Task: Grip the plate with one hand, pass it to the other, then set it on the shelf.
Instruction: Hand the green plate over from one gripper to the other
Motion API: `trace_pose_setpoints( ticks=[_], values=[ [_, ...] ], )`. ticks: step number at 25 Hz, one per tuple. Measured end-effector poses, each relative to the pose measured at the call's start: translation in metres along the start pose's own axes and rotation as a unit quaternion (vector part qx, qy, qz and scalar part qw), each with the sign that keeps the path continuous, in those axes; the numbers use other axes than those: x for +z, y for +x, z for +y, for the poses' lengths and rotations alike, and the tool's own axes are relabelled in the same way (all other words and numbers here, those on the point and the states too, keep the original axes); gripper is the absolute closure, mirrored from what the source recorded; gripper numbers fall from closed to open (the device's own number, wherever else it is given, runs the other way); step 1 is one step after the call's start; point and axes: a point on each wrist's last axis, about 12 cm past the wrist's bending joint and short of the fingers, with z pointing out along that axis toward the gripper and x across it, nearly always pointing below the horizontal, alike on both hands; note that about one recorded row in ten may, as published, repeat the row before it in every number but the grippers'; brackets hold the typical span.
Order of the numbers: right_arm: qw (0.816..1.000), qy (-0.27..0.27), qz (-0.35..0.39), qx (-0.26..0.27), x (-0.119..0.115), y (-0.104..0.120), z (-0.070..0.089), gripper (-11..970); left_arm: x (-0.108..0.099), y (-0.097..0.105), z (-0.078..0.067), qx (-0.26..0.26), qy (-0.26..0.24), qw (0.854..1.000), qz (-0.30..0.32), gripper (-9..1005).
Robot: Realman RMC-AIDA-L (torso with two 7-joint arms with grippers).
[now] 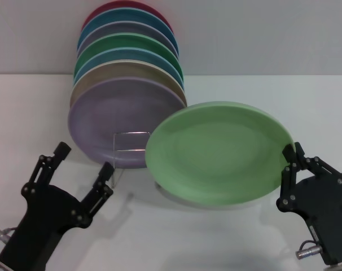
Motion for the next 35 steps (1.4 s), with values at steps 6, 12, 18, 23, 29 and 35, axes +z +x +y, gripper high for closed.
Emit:
trace_pose_setpoints(
  ticks=[6,12,18,23,29,35],
  values=[
    [0.999,0.024,-0.009,-0.021,-0.015,-0.013,0.015,939,0.001,0.003,-0.005,0.005,0.011,1.000,0.011,136],
    [0.999,0.040,-0.007,-0.035,-0.025,-0.017,0.017,939,0.001,0.005,-0.009,0.006,0.018,1.000,0.018,136],
    [0.997,0.063,-0.007,-0.053,-0.034,-0.020,0.015,940,0.000,0.005,-0.016,0.007,0.030,0.999,0.018,136],
    [0.996,0.071,-0.007,-0.057,-0.038,-0.022,0.014,941,0.002,0.005,-0.021,0.023,0.040,0.999,0.017,136],
    [0.995,0.069,-0.002,-0.068,-0.039,-0.020,0.014,941,0.006,0.008,-0.026,0.020,0.054,0.998,0.024,145],
    [0.996,0.063,0.000,-0.070,-0.040,-0.020,0.015,940,0.019,0.013,-0.034,0.011,0.085,0.995,0.044,162]
  ],
)
